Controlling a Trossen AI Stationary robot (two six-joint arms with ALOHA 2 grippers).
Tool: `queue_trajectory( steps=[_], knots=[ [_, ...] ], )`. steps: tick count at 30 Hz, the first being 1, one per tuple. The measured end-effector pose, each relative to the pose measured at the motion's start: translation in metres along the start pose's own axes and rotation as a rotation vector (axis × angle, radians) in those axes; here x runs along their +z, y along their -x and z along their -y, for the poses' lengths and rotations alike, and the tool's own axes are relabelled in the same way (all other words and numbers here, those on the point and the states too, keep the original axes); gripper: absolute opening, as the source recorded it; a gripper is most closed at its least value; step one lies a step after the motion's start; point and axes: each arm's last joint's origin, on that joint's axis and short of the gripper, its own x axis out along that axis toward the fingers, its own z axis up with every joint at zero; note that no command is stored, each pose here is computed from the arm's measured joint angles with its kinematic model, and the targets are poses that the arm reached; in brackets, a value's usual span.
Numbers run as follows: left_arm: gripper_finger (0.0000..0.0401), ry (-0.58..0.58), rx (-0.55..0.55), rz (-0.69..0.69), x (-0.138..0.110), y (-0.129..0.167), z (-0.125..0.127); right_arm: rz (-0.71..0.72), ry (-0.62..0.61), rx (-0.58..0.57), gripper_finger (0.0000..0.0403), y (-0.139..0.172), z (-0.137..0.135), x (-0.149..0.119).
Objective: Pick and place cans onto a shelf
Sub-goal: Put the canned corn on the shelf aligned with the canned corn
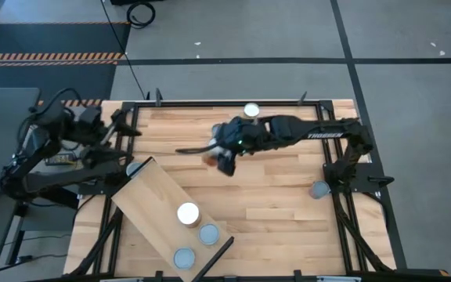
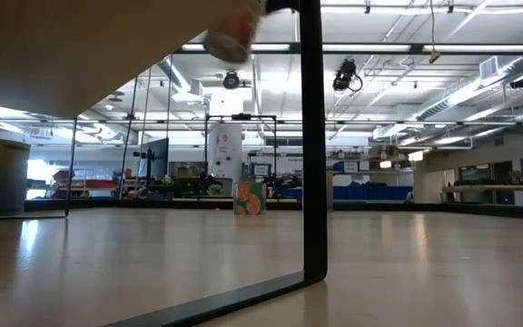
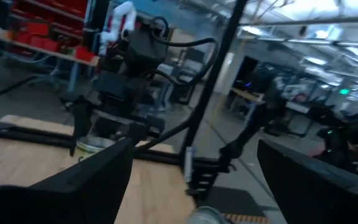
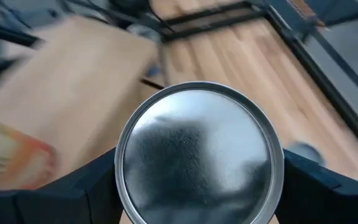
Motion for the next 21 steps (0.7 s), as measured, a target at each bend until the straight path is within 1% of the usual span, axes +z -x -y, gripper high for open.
queue_trajectory(
  steps=[4,6,8,11,13,18,21],
  knots=[
    [0.0348,0.006,-0.037,0.007,-0.002,0.007,0.008,0.029,-0.017,0.069,0.0316,-0.008,-0.031,0.013],
    [0.0348,0.019,-0.029,0.003,-0.003,0.008,0.008,0.012,0.006,0.082,0.0316,-0.012,-0.044,0.014],
    [0.0348,0.026,-0.021,-0.001,-0.003,0.007,0.007,-0.040,0.055,0.078,0.0316,-0.013,-0.053,0.012],
    [0.0348,0.034,-0.024,-0.005,-0.004,0.007,0.007,-0.133,0.087,0.054,0.0316,-0.012,-0.059,0.004],
    [0.0348,0.044,-0.022,-0.010,-0.004,0.007,0.007,-0.162,0.098,0.057,0.0316,-0.014,-0.062,-0.001],
    [0.0348,0.057,-0.020,-0.010,-0.004,0.007,0.007,-0.200,0.120,0.163,0.0316,-0.014,-0.073,-0.006],
    [0.0348,0.057,-0.002,-0.003,-0.004,0.007,0.006,-0.174,0.121,0.189,0.0316,-0.012,-0.079,-0.006]
  ],
)
